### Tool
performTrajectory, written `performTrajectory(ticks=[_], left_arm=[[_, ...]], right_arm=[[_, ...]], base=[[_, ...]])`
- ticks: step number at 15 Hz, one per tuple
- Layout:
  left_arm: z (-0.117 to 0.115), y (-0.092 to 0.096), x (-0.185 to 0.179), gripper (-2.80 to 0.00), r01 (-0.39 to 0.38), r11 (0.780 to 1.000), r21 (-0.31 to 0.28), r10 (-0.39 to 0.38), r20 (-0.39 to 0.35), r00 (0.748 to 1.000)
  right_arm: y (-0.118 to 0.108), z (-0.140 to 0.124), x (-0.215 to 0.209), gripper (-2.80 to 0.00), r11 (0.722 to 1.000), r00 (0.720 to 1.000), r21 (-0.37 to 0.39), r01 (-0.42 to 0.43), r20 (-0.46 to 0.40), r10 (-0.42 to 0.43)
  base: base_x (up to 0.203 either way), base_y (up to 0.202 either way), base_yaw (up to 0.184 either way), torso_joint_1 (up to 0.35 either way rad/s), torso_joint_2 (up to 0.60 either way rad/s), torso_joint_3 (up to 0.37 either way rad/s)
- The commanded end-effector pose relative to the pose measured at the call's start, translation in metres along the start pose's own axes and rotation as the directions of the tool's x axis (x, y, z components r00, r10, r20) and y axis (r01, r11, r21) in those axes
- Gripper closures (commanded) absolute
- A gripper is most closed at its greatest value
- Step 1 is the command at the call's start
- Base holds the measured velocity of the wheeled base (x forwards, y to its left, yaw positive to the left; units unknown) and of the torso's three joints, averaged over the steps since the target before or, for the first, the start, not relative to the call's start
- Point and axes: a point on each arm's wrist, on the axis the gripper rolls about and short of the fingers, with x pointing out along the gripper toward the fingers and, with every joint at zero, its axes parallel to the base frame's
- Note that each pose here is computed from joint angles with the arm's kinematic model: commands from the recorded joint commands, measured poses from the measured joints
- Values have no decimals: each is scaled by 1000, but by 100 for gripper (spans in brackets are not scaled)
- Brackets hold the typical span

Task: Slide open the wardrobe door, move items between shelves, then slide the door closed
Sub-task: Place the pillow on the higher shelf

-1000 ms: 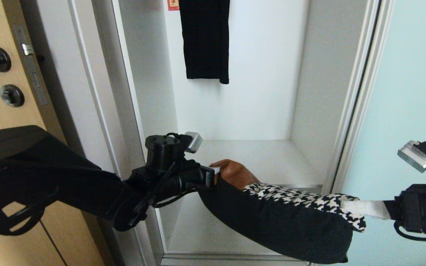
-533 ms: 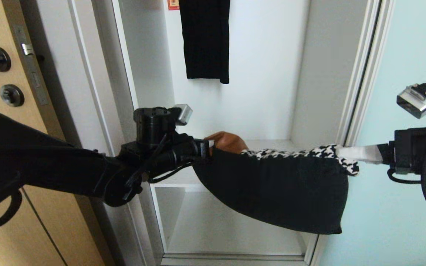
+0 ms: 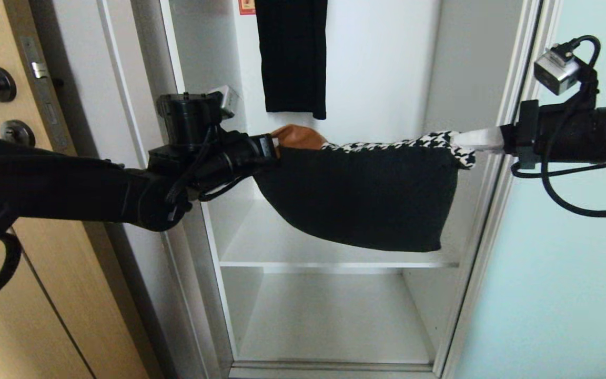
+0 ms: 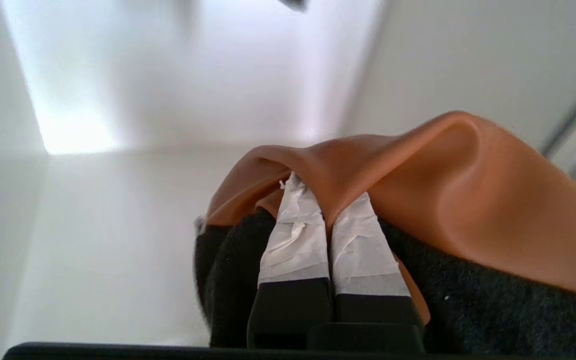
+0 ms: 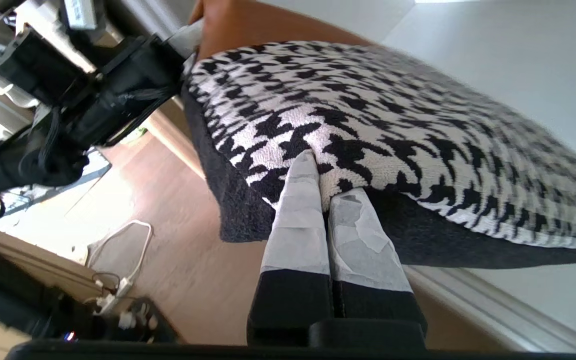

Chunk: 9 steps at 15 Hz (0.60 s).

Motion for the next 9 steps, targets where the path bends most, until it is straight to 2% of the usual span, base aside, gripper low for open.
performTrajectory(ticks=[1, 4, 6, 9], left_arm=[[-20, 19, 19, 0, -37, 999, -5, 37, -30, 999], [-52, 46, 39, 0, -86, 996, -9, 85, -86, 993], [-75, 64, 55, 0, -113, 994, -11, 112, -96, 989], [-91, 85, 63, 0, -143, 990, -13, 141, -93, 986]], right_arm=[[-39, -2, 41, 0, 998, 998, 54, 19, -54, -16], [-92, -13, 93, 0, 993, 993, 107, 48, -114, -36], [-126, -20, 126, 0, 990, 990, 123, 68, -129, -52], [-157, -27, 155, 0, 989, 990, 114, 91, -114, -78]], base=[[0, 0, 0, 0, 0, 0], [0, 0, 0, 0, 0, 0], [0, 0, 0, 0, 0, 0], [0, 0, 0, 0, 0, 0]])
